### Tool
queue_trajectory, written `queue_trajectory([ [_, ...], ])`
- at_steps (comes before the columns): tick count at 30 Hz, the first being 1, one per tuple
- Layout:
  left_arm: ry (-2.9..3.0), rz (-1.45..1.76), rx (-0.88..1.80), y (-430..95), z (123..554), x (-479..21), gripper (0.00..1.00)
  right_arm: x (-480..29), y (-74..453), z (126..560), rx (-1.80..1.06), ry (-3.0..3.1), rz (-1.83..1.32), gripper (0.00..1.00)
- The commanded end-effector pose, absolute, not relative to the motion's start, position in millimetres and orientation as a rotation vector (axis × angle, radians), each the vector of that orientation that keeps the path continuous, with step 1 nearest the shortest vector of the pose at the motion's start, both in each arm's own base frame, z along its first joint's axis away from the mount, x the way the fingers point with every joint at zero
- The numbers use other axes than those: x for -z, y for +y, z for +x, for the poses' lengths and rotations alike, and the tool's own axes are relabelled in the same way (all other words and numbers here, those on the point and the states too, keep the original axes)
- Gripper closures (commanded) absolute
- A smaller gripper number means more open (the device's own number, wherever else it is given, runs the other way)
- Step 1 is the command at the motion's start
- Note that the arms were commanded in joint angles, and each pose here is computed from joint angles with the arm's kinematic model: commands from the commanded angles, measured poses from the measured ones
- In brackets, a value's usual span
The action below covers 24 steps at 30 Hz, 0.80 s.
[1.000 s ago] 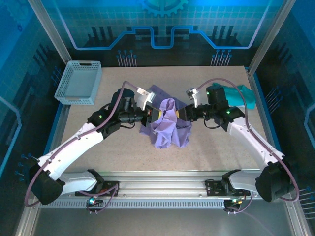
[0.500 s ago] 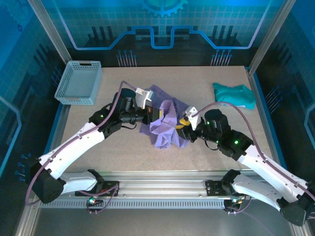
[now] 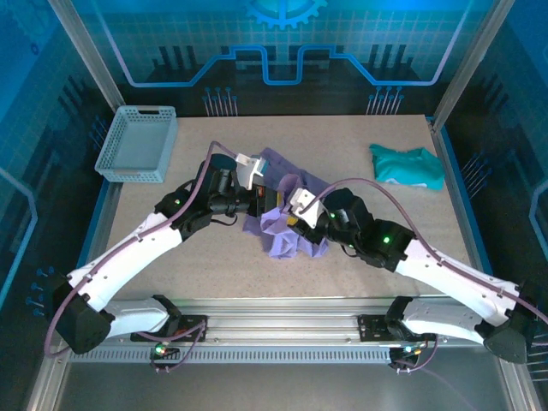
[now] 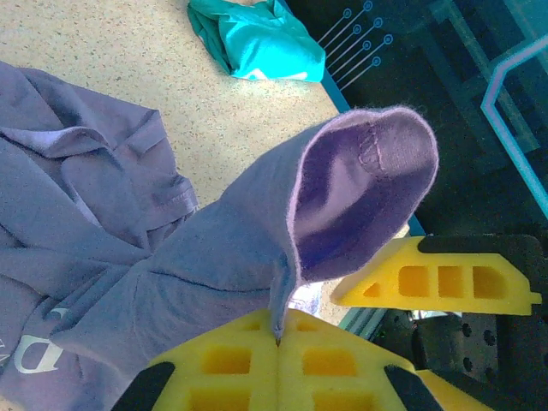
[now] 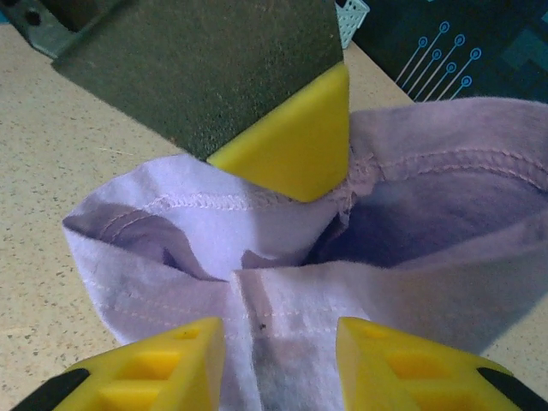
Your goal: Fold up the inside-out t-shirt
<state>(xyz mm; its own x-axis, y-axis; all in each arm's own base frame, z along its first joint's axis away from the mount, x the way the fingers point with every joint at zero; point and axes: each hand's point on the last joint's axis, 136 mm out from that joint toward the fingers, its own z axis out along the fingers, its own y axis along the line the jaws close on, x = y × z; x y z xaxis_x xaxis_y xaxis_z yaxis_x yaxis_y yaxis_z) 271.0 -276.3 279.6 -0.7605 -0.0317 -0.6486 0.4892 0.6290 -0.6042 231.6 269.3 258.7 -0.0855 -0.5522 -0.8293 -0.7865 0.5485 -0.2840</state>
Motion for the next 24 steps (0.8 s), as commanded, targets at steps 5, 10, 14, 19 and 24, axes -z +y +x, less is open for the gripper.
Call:
queue_trajectory([
  [5, 2.207, 0.358, 1.087, -280.2, 271.1, -290.4, 1.0, -259.9, 281.3, 234.4, -0.239, 1.719, -1.176, 0.58],
  [10, 2.206, 0.359, 1.09, -280.1, 270.4, -291.2, 1.0, -251.5, 286.6, 237.3, -0.225, 1.725, -1.197, 0.56],
  [14, 2.202, 0.358, 1.094, -279.9, 269.7, -293.0, 1.0, -249.3, 291.0, 243.6, -0.206, 1.725, -1.188, 0.61],
  [19, 2.209, 0.345, 1.07, -277.2, 271.5, -290.2, 1.0, -255.4, 293.2, 242.7, -0.236, 1.71, -1.166, 0.88],
  [24, 2.224, 0.264, 0.986, -263.0, 283.3, -283.8, 1.0, -260.7, 285.5, 229.2, -0.3, 1.702, -1.146, 0.95],
])
